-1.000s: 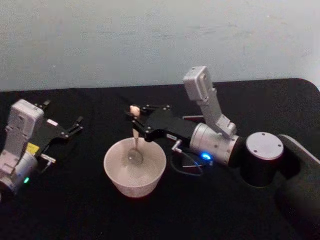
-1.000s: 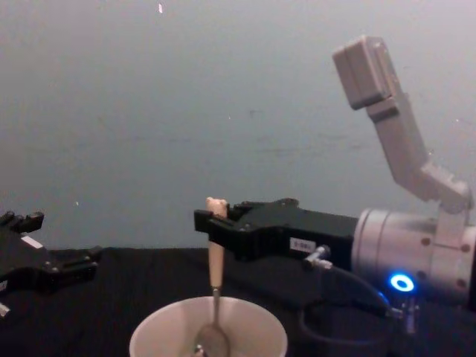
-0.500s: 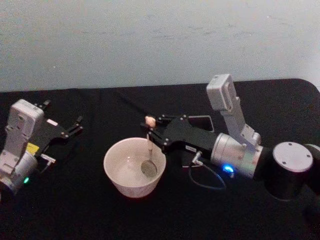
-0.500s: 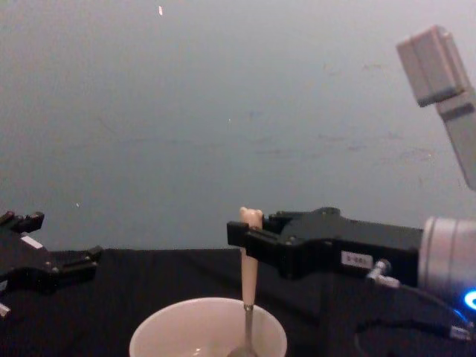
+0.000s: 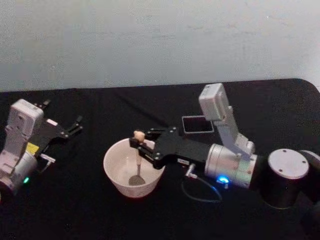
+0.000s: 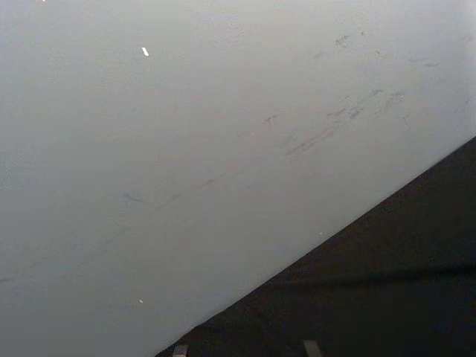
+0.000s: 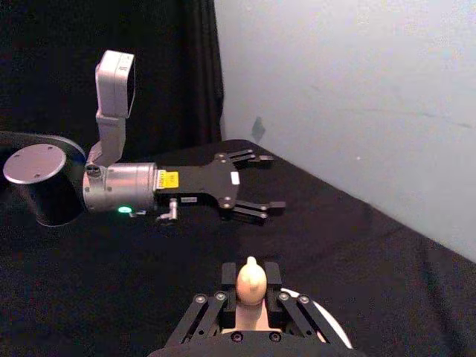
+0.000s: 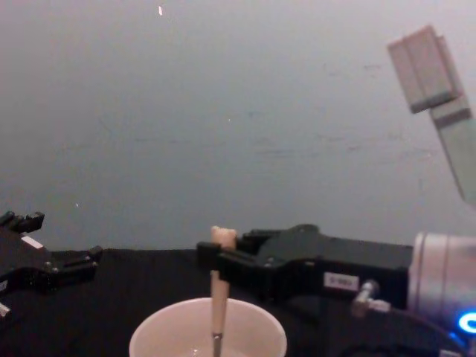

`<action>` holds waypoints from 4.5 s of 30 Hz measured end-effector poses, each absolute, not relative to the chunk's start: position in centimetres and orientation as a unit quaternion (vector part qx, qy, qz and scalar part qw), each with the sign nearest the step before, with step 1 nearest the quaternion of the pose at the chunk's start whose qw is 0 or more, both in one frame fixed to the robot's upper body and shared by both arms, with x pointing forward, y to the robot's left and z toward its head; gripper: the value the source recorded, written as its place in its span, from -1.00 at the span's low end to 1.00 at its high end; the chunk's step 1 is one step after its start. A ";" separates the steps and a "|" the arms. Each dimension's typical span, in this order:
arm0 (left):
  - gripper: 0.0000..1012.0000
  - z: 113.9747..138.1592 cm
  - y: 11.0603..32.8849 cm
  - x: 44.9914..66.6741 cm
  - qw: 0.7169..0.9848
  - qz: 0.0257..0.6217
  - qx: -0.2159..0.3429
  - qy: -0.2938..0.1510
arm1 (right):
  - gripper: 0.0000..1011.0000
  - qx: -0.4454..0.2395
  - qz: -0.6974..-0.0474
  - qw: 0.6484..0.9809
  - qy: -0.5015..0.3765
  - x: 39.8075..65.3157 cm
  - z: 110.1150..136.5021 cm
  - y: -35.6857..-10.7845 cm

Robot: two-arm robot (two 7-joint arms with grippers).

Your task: Pick up the stirring spoon with one hand, stir inside the cup, then place it back in its original position.

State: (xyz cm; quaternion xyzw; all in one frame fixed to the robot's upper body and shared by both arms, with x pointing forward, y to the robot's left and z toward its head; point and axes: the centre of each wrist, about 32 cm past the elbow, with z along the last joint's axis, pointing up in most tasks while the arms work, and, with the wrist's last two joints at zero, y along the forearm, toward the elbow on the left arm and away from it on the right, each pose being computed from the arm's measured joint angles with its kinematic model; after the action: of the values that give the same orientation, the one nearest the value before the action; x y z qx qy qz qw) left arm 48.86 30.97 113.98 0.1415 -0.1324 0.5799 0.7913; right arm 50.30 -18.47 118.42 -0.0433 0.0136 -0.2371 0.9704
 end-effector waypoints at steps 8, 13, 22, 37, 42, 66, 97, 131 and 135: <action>0.98 114.0 31.0 48.9 0.791 0.580 0.141 -0.132 | -0.58 -0.046 -0.234 0.971 0.013 51.3 118.1 -16.2; 0.98 114.0 31.0 48.9 0.791 0.580 0.141 -0.132 | -0.58 -0.044 -0.245 0.968 0.005 52.4 118.1 -15.0; 0.98 114.0 31.0 48.9 0.791 0.580 0.141 -0.132 | -0.58 -0.042 -0.283 0.958 -0.003 54.2 118.3 -15.0; 0.98 114.0 31.0 48.9 0.791 0.580 0.142 -0.132 | -0.58 -0.042 -0.301 0.953 -0.002 53.2 118.9 -19.1; 0.98 114.0 31.0 48.9 0.791 0.580 0.142 -0.132 | -0.58 -0.041 -0.284 0.958 0.003 52.1 119.1 -19.9; 0.98 114.0 31.0 48.9 0.791 0.580 0.142 -0.132 | -0.58 -0.036 -0.229 0.973 0.004 51.2 118.6 -16.0; 0.98 114.0 31.0 48.9 0.791 0.580 0.141 -0.133 | -0.58 -0.057 -0.282 0.958 -0.002 51.5 119.6 -20.6; 0.98 114.0 31.0 48.9 0.791 0.580 0.141 -0.132 | -0.58 -0.054 -0.254 0.965 0.025 53.7 118.9 -15.1; 0.98 114.0 31.0 48.9 0.791 0.580 0.142 -0.132 | -0.58 -0.054 -0.279 0.959 0.018 54.6 119.2 -15.6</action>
State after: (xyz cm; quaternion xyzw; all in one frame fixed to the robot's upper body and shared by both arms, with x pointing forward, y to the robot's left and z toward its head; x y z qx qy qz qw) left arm 48.86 30.97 113.97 0.1416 -0.1324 0.5799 0.7913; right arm 54.64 -15.55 119.24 -0.0536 0.0184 -0.2792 0.9586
